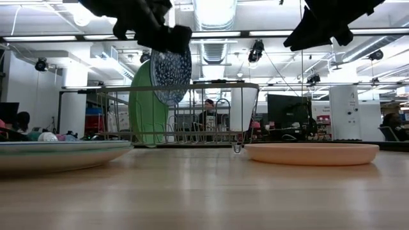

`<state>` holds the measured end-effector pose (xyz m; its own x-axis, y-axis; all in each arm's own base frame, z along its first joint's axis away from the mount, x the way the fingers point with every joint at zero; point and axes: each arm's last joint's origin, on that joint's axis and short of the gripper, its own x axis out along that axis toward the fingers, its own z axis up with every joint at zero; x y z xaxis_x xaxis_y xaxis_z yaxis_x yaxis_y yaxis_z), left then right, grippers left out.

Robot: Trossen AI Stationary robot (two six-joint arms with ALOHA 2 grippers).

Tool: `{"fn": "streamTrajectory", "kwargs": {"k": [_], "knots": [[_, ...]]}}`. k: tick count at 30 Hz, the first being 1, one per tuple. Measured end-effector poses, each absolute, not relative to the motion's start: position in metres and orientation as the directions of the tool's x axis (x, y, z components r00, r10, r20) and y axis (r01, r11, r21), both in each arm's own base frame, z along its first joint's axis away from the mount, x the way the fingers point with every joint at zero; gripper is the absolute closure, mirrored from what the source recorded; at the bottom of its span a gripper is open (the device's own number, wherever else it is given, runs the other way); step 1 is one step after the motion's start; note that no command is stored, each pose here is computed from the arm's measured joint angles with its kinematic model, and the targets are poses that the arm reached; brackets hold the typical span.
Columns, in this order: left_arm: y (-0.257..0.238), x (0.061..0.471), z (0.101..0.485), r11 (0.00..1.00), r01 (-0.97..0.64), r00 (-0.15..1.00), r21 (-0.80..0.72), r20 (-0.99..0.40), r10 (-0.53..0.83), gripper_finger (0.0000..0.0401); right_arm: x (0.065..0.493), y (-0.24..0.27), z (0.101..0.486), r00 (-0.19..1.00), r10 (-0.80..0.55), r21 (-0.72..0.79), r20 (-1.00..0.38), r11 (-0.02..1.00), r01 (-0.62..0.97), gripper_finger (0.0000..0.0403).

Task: Sort dishes
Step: Put the blue patterned plate into the dish rack

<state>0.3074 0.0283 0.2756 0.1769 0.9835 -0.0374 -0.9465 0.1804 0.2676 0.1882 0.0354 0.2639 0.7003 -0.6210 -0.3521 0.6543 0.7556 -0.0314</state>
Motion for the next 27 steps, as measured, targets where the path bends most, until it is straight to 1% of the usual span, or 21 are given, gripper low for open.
{"fn": "streamTrajectory", "kwargs": {"k": [4,8,13,22,27], "knots": [[0.029,0.314,0.261,0.133,-0.947,0.128,0.292,-0.035,0.991,0.0378,0.188,0.034,0.264,0.697,-0.624,-0.052,-0.353,0.757,0.651,0.0259],[0.030,0.321,0.247,0.114,-0.954,0.108,0.278,-0.035,0.994,0.0378,0.189,0.032,0.263,0.707,-0.599,-0.067,-0.375,0.779,0.624,0.0264],[0.031,0.328,0.232,0.034,-0.948,0.031,0.316,-0.014,0.999,0.0378,0.191,0.028,0.262,0.715,-0.573,-0.081,-0.401,0.800,0.595,0.0268],[0.036,0.342,0.219,0.016,-0.950,0.012,0.312,-0.014,1.000,0.0378,0.191,0.025,0.261,0.705,-0.568,-0.117,-0.424,0.807,0.579,0.0259],[0.041,0.342,0.218,0.005,-0.959,0.001,0.284,-0.015,1.000,0.0378,0.190,0.024,0.260,0.702,-0.568,-0.125,-0.431,0.807,0.577,0.0265]]}}
